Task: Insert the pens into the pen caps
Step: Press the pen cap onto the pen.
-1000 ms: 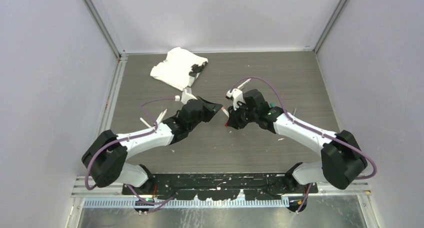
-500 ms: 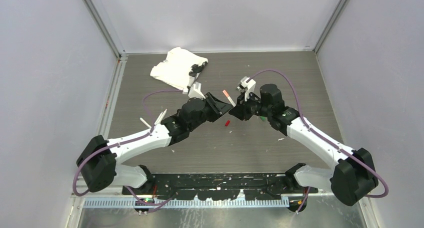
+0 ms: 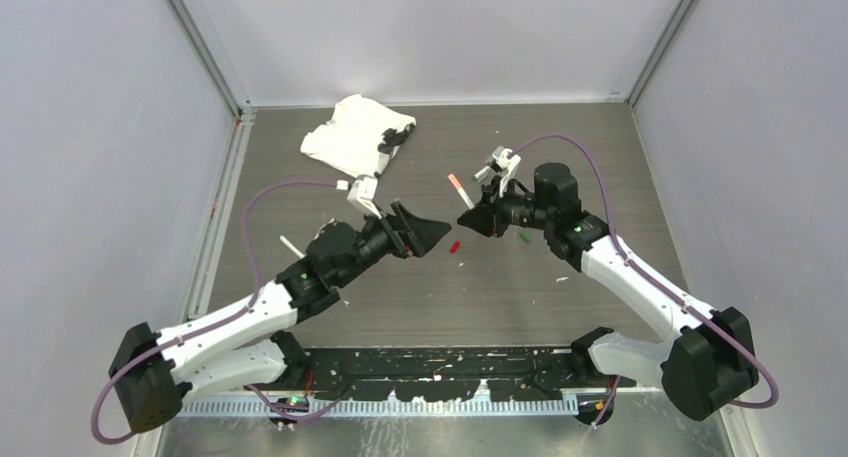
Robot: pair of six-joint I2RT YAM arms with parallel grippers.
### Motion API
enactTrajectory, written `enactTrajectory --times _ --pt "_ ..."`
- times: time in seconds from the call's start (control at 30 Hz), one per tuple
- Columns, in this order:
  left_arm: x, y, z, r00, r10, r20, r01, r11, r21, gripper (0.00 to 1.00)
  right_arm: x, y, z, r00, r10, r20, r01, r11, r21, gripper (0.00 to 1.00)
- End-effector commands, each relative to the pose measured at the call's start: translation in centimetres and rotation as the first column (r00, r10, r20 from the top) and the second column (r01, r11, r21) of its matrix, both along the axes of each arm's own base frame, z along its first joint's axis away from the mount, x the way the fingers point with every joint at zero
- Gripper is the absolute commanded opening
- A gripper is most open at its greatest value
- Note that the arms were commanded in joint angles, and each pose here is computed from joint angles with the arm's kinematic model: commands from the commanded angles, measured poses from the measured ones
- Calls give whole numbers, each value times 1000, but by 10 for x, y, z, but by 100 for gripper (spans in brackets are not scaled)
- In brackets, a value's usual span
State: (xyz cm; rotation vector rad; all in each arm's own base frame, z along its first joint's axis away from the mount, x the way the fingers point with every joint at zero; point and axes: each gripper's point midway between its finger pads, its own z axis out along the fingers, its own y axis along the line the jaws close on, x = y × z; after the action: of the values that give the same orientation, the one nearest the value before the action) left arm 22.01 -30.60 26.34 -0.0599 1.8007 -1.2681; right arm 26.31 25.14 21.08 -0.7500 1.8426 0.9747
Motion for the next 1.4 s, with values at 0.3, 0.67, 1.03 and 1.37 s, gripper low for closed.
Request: enactTrajectory --times 0.3,0.67,1.03,1.37 --pt "-31 12 112 845 -82 529 160 982 -103 100 -51 9 71 946 317 71 -325 925 198 1" --pt "-14 -2 121 825 -58 563 160 978 -133 88 -66 11 85 918 395 42 -390 875 285 1" --pt "8 -11 130 844 -14 536 160 961 -227 71 -68 12 81 906 422 34 -413 863 289 1" --pt "10 -17 136 844 -22 537 199 941 -273 64 -67 13 78 907 421 24 -410 867 283 1"
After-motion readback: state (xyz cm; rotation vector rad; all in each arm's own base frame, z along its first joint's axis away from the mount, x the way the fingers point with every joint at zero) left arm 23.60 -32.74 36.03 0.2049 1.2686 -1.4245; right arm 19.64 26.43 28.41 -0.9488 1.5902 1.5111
